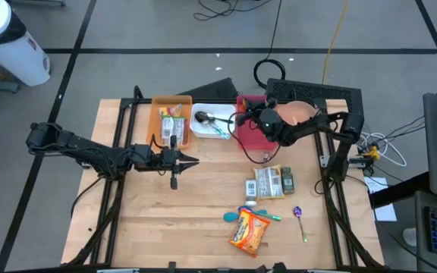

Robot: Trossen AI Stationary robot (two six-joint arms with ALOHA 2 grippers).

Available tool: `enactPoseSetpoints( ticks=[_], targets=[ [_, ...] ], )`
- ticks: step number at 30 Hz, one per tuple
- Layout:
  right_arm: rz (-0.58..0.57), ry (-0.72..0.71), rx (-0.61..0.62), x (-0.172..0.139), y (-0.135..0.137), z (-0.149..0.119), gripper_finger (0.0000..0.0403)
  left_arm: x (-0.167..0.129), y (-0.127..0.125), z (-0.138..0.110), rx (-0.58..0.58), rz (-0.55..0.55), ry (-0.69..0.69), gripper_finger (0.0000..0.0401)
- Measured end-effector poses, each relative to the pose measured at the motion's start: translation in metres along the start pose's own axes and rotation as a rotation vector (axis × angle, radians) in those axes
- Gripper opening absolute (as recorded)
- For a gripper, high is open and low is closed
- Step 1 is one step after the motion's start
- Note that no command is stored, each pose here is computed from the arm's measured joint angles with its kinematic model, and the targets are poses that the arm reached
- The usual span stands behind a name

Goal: Pick & Place Food Item
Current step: Put the orange seasoning pack into the red bin

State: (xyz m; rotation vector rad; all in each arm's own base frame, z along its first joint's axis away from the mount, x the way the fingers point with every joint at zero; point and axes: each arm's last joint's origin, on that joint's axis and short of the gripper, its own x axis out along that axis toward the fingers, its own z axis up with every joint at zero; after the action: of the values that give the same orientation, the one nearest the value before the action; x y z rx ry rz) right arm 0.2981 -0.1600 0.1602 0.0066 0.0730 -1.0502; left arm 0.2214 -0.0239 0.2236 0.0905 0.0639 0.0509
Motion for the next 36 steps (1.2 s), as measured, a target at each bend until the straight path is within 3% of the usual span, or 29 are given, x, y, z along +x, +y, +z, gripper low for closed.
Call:
enactPoseSetpoints(
  ticks=[16, 36],
  targets=[
    [-0.098, 0.065, -0.028, 0.015, 0.004, -0.020, 0.0000, 0.000, 0.000, -0.001, -0.003, -0.001, 0.009, 0.0047],
    [-0.136, 0.035, 0.000, 0.021, -0.004, -0.016, 0.0000, 0.000, 0.000, -0.001, 0.002, 0.000, 0.009, 0.0047]
  ],
)
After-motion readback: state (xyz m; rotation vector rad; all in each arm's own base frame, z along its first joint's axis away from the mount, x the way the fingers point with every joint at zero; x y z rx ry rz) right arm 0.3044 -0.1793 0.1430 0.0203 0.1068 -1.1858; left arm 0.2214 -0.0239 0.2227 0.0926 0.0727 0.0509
